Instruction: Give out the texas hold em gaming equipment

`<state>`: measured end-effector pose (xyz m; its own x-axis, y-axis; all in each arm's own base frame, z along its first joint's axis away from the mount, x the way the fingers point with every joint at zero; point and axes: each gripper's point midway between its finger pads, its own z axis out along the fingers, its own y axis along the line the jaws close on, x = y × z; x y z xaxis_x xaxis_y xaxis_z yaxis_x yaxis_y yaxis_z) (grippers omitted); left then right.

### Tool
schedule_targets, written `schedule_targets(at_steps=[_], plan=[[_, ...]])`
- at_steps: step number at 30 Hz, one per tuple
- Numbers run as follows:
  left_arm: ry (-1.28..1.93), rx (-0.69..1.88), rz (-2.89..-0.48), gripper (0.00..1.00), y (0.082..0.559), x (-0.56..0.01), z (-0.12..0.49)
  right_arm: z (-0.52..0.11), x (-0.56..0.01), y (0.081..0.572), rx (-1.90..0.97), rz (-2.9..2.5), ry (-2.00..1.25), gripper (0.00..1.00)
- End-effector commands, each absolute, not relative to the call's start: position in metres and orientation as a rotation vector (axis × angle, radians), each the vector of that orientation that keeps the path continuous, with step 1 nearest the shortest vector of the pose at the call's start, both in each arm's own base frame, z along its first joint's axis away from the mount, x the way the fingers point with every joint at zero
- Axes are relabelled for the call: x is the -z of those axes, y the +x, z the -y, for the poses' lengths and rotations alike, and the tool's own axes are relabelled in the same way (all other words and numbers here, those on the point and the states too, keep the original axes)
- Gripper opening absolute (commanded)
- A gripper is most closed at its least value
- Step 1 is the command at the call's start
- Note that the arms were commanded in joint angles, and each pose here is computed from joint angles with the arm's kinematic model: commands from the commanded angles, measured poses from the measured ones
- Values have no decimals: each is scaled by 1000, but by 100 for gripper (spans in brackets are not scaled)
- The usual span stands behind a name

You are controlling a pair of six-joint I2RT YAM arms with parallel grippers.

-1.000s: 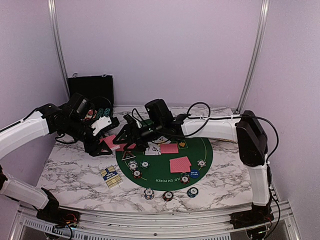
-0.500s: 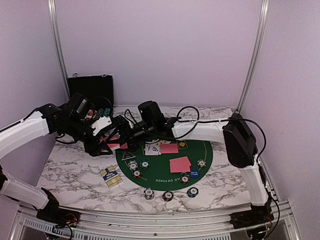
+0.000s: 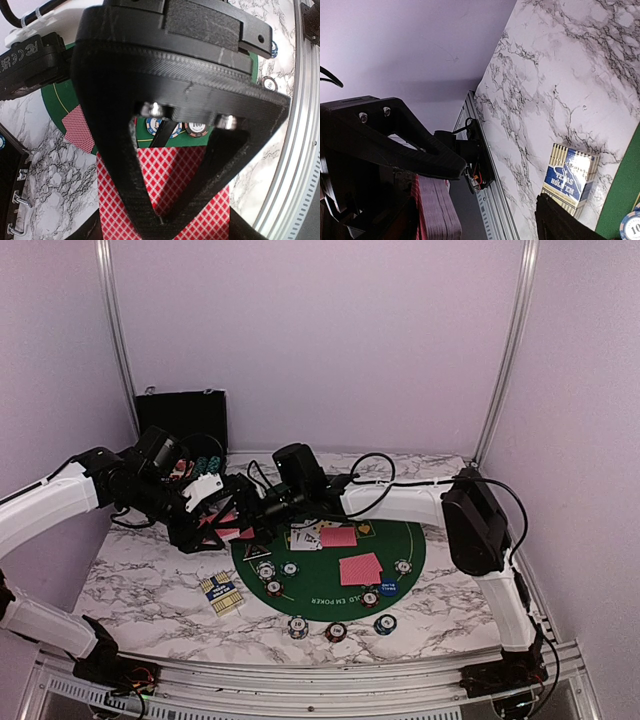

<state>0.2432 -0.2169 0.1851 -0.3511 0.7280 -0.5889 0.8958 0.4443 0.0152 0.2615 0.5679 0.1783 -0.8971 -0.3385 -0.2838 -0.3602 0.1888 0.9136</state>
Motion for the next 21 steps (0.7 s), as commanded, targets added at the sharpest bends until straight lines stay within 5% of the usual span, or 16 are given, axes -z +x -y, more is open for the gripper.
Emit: schedule_targets(at_steps=[1,11,21], plan=[[1333,443,-2119,0,246,-201,221,-553,-177,272,-1769,-2458,-650,77],[1336,441,-2121,0,246,-200,220,-536,-181,273,-1758,-2461,-641,60],[1337,425,-2131,0,246,-197,218,-536,-220,267,-1865,-2356,-663,55]])
